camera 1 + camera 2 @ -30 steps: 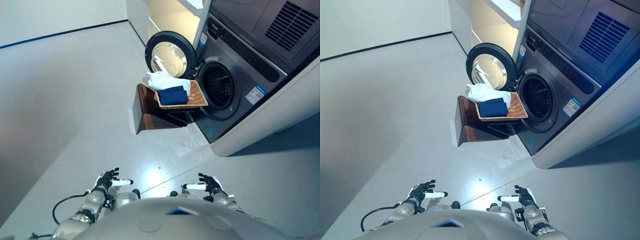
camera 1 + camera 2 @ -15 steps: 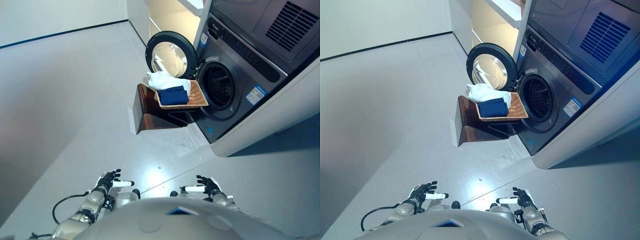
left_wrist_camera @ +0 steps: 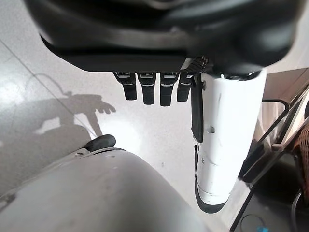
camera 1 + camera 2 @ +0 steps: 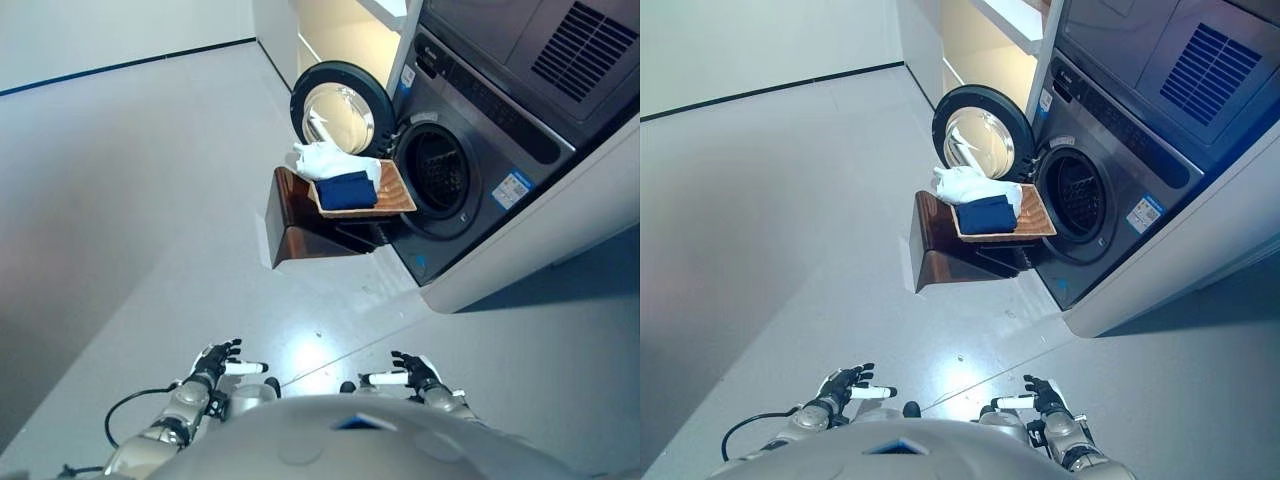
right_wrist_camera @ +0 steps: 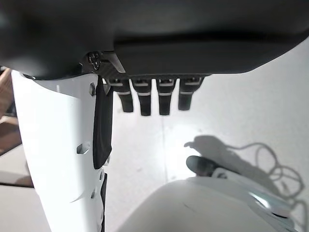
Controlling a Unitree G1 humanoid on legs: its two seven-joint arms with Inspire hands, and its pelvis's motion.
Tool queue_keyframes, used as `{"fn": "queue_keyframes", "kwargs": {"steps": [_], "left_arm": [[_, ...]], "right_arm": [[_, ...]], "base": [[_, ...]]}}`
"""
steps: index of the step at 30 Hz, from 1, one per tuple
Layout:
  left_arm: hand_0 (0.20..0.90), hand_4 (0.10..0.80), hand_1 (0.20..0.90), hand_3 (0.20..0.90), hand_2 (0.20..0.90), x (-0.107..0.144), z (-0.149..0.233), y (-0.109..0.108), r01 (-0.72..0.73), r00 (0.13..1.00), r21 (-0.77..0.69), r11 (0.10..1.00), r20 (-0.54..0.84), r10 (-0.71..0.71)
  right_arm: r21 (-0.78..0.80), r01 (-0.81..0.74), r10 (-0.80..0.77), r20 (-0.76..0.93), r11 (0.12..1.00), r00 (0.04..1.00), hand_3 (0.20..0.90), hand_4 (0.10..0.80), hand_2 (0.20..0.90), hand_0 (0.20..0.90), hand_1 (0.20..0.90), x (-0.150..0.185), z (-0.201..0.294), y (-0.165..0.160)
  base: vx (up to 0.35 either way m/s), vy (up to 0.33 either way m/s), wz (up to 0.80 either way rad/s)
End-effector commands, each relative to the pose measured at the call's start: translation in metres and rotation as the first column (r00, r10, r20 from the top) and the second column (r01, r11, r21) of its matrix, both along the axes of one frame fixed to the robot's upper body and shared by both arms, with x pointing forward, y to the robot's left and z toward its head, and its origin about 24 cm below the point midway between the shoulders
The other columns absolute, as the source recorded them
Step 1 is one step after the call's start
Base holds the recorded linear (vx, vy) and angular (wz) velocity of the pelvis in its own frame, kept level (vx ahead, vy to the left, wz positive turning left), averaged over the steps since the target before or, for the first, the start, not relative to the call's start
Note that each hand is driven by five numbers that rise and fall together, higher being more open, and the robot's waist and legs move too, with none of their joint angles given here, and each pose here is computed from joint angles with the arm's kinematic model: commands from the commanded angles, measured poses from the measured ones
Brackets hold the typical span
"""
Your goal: Pick up the clothes and place them into the washing machine
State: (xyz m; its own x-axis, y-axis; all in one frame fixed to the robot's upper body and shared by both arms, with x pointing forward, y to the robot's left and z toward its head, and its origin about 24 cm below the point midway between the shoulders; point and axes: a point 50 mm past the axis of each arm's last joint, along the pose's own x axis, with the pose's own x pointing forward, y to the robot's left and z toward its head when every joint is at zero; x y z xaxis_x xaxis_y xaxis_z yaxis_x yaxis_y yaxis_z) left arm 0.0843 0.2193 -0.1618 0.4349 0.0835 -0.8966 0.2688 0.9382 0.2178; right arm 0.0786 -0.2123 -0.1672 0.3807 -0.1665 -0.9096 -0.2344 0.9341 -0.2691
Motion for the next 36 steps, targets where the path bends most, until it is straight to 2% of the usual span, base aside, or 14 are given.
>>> {"fn": "queue_keyframes", "kwargs": {"steps": [1,14,19,23,27,36], "left_arm": [[0.900,0.800,0.900,0.900,0.900,0.040,0.007,-0.010,-0.003,0.994,-0.002,1.000,0.107,0.003],[0.900,0.800,0.900,0.900,0.900,0.066,0.021,0.008,-0.006,0.982,0.048,0.999,0.187,-0.003],[0.900,0.800,0.900,0.900,0.900,0.082,0.027,0.003,-0.014,0.970,0.036,0.999,0.243,0.005],[0.900,0.800,0.900,0.900,0.900,0.084,0.026,-0.002,-0.005,0.968,0.022,1.000,0.252,0.000],[0.900,0.800,0.900,0.900,0.900,0.075,0.021,-0.014,0.004,0.973,-0.006,1.000,0.231,-0.002],[0.900,0.800,0.900,0.900,0.900,0.094,0.030,-0.023,-0.016,0.947,-0.010,1.000,0.320,0.018]], "right_arm": [[-0.037,0.038,-0.035,0.098,0.999,0.995,0.900,0.800,0.900,0.900,0.900,0.035,0.011,-0.017],[-0.058,0.197,-0.188,0.129,0.979,0.974,0.900,0.800,0.900,0.900,0.900,0.040,0.018,-0.041],[-0.075,0.194,-0.181,0.149,0.978,0.972,0.900,0.800,0.900,0.900,0.900,0.045,0.020,-0.043],[-0.066,0.178,-0.166,0.151,0.982,0.974,0.900,0.800,0.900,0.900,0.900,0.043,0.019,-0.039],[-0.070,0.148,-0.134,0.174,0.986,0.976,0.900,0.800,0.900,0.900,0.900,0.045,0.020,-0.037],[-0.075,0.100,-0.073,0.303,0.992,0.950,0.900,0.800,0.900,0.900,0.900,0.077,0.035,-0.036]], "base": [[-0.001,0.102,-0.18],[0.081,0.092,-0.14],[0.251,-0.108,0.20],[0.269,-0.123,0.09],[0.265,-0.210,0.47],[0.137,-0.204,-0.06]]}}
